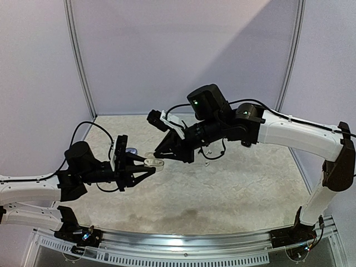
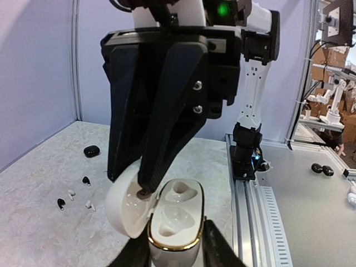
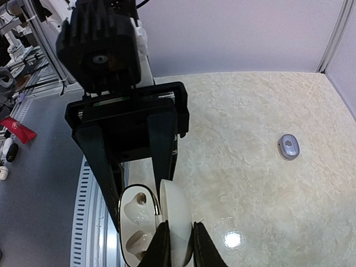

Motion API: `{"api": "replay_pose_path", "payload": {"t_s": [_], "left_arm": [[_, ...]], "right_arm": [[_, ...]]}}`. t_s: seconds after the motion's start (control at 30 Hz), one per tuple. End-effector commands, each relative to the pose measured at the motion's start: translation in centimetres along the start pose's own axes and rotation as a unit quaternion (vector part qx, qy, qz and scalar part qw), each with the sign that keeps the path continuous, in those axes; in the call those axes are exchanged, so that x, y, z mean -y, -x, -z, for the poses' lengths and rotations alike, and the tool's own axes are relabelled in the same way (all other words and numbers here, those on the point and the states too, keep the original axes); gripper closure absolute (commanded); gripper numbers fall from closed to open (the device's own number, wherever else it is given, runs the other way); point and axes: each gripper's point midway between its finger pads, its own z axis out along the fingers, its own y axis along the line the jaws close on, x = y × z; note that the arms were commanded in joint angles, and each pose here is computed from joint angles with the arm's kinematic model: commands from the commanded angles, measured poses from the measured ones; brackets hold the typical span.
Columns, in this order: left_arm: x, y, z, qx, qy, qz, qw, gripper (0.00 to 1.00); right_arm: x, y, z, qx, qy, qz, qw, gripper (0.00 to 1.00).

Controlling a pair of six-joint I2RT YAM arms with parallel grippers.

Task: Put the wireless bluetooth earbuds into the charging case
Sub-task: Pass from the left arm to the right, then pass from the right arm to the left

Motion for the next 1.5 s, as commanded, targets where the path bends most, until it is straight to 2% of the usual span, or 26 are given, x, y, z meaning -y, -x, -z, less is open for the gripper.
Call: {"api": "replay_pose_path", "payload": {"t_s": [0.0, 0.1, 0.3, 0.5, 0.77, 1.03, 1.17, 1.23, 1.3, 1.4, 1.47], "left_arm": [[-0.4, 1.0, -0.3, 0.009, 0.014, -0.008, 1.000, 0.63], [-0.4, 0.4, -0.2, -0.004, 0.013, -0.005, 1.000, 0.57], [0.2, 0.0, -0.2, -0.018, -0.007, -0.005, 1.000, 0.58], [0.5, 0.8, -0.2, -0.004, -0.016, -0.019, 1.000, 0.61], [0.5, 2.0, -0.4, 0.021, -0.018, 0.001, 1.000, 0.54], [0.7, 2.0, -0.5, 0.024, -0.027, -0.005, 0.999, 0.66], [0.9, 2.0, -0.6, 0.023, -0.035, -0.009, 0.999, 0.80], [0.8, 2.0, -0.7, 0.024, -0.033, -0.013, 0.999, 0.80], [1.0, 2.2, -0.9, 0.023, -0.041, -0.016, 0.999, 0.76], [1.0, 2.0, -1.1, 0.020, -0.045, -0.012, 0.999, 0.62], [0.7, 2.1, -1.1, 0.021, -0.038, -0.004, 0.999, 0.60]], "right_arm": [[-0.4, 2.3, 1.4, 0.024, -0.028, 0.027, 0.999, 0.99], [-0.1, 2.5, 2.0, 0.023, -0.054, 0.040, 0.997, 0.99], [0.1, 3.1, 2.9, 0.022, -0.095, 0.078, 0.992, 0.99], [-0.1, 3.6, 3.1, 0.027, -0.102, 0.097, 0.990, 0.99], [-0.7, 3.5, 2.6, 0.024, -0.097, 0.111, 0.989, 0.99], [-1.2, 3.6, 2.4, 0.026, -0.089, 0.119, 0.989, 0.99], [-1.2, 3.6, 2.4, 0.025, -0.089, 0.119, 0.989, 0.99], [-1.1, 3.5, 2.4, 0.024, -0.090, 0.120, 0.988, 0.99], [-1.0, 3.3, 2.4, 0.020, -0.093, 0.122, 0.988, 0.99], [-1.1, 3.4, 2.4, 0.020, -0.092, 0.124, 0.988, 1.00], [-1.1, 3.5, 2.5, 0.022, -0.091, 0.124, 0.988, 1.00]]}}
